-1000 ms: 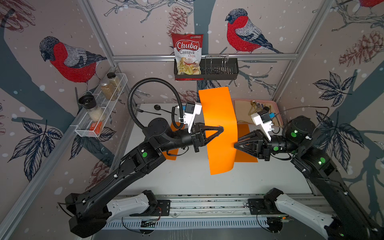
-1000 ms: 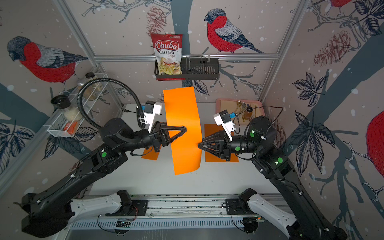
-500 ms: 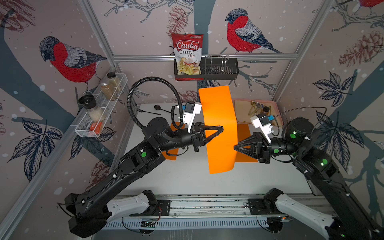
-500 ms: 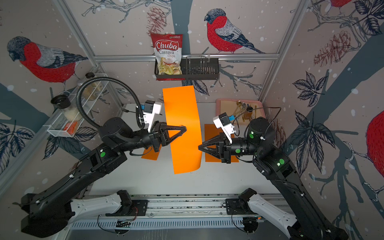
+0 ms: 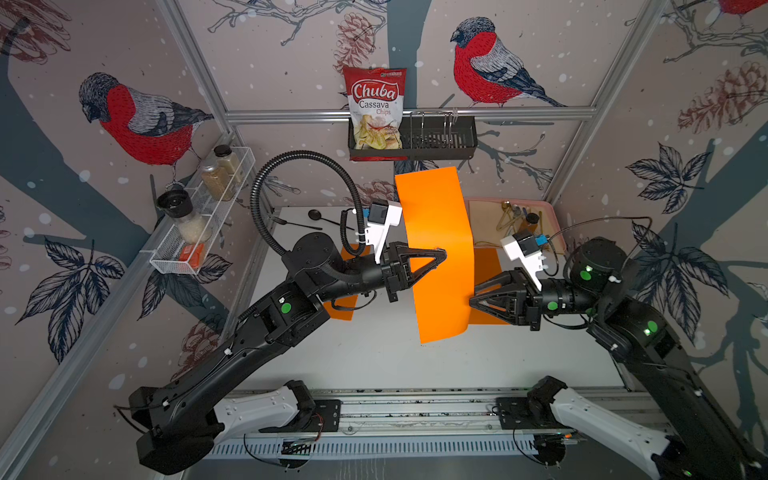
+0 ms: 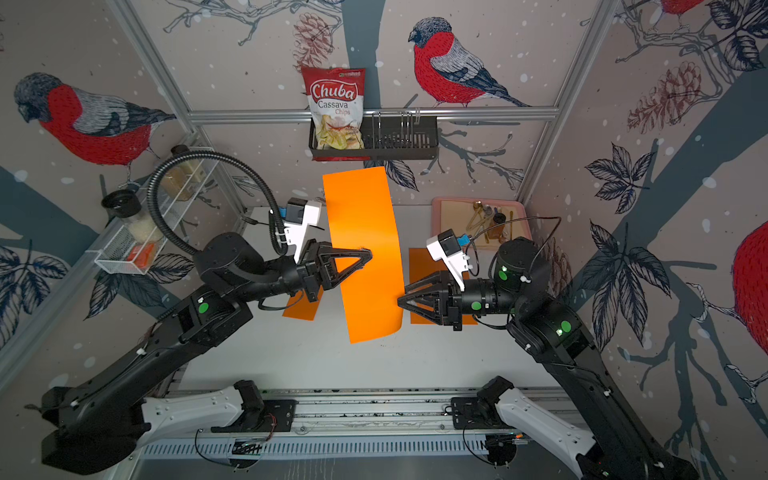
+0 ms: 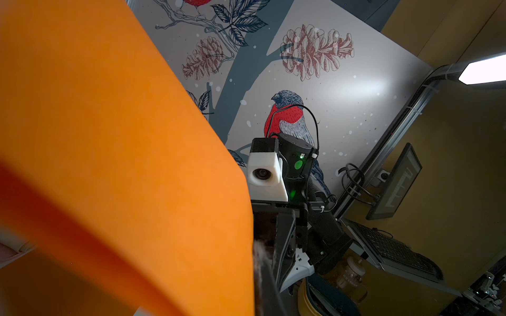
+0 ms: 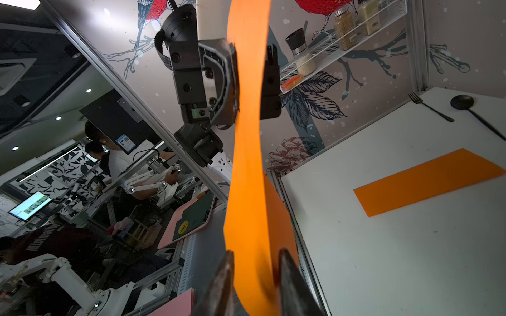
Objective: Fold the rectangular paper in half along the long edge
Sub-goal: Fold the paper.
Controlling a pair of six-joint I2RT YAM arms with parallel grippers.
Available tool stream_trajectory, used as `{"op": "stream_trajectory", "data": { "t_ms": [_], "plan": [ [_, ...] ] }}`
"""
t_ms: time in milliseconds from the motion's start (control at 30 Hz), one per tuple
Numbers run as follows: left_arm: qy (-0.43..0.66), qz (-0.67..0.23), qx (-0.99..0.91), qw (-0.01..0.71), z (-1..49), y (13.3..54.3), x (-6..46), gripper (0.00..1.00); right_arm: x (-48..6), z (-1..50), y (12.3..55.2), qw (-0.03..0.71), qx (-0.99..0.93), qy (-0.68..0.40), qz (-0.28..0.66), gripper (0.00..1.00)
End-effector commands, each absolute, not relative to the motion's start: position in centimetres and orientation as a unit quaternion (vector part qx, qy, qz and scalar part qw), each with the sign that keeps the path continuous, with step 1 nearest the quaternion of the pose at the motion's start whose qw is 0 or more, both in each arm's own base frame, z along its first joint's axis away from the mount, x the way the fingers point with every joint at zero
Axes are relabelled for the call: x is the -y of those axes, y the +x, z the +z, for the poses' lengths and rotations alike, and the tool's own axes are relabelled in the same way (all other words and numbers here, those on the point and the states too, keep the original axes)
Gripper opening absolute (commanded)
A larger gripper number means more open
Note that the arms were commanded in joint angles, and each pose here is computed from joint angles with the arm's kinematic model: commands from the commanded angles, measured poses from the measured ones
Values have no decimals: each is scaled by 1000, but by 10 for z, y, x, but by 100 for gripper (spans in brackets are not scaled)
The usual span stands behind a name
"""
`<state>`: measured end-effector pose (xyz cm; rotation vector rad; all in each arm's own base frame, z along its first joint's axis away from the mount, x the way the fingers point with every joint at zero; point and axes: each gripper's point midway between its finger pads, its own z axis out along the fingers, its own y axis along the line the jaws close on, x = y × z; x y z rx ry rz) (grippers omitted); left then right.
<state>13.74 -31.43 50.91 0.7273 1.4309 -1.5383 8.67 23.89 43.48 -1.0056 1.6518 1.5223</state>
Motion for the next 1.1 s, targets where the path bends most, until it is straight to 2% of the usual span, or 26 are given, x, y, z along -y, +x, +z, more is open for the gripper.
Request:
{"op": "stream_trajectory", "data": {
  "t_ms": [0,67,100,133,200,233,267,300,333,367,467,500,533,600,633,700,733,767,833,867,933,967,1000,1033,1067],
  "plan": [
    [299,-616,-569,455,516,137,313,0,-238,435,83,333,-628,-391,585,2],
    [300,-614,-570,456,517,138,313,0,-238,435,83,336,-630,-387,583,23],
    [301,-614,-570,456,517,138,314,0,-238,434,83,334,-632,-387,582,27],
    [301,-613,-570,458,518,138,313,0,-238,433,82,331,-631,-390,583,24],
    [302,-611,-570,460,519,138,313,0,-238,432,80,329,-631,-392,583,9],
    [302,-611,-570,459,519,139,313,0,-238,431,80,327,-632,-392,583,4],
    [302,-611,-570,460,520,139,313,0,-238,431,79,328,-631,-392,583,4],
    [303,-611,-569,460,520,139,314,0,-237,431,79,330,-633,-390,582,11],
    [303,-610,-570,460,520,139,314,0,-237,430,80,329,-636,-388,581,22],
    [304,-609,-570,460,520,139,315,0,-237,430,80,328,-636,-388,581,24],
    [305,-609,-570,460,520,140,315,0,-238,429,77,324,-634,-392,582,8],
    [305,-609,-569,460,521,140,316,0,-237,429,76,325,-633,-394,582,6],
    [306,-608,-570,461,521,140,316,0,-237,429,76,327,-634,-392,581,7],
    [306,-608,-570,461,521,140,315,0,-237,428,77,328,-638,-389,578,20],
    [306,-607,-570,461,521,140,315,0,-236,428,76,326,-637,-391,579,16],
    [306,-606,-570,463,522,140,315,0,-236,427,75,325,-638,-392,578,3],
    [306,-606,-570,462,522,140,315,0,-235,427,73,325,-637,-394,578,0],
    [305,-605,-571,463,522,141,315,0,-235,427,73,327,-638,-393,577,1],
    [306,-605,-571,463,522,140,315,0,-234,427,75,330,-643,-387,572,21],
    [307,-605,-572,462,522,141,316,0,-234,426,74,327,-643,-388,574,19],
    [307,-604,-570,464,523,141,315,0,-234,424,72,323,-643,-390,575,4],
    [307,-604,-571,464,523,141,316,0,-234,423,71,320,-642,-392,576,0],
    [307,-603,-570,465,524,141,316,0,-234,423,69,320,-641,-393,577,0],
    [308,-603,-570,466,524,141,316,0,-233,423,69,319,-642,-392,576,4],
    [308,-603,-570,466,525,141,316,0,-233,424,69,320,-644,-391,575,12]
  ]
}}
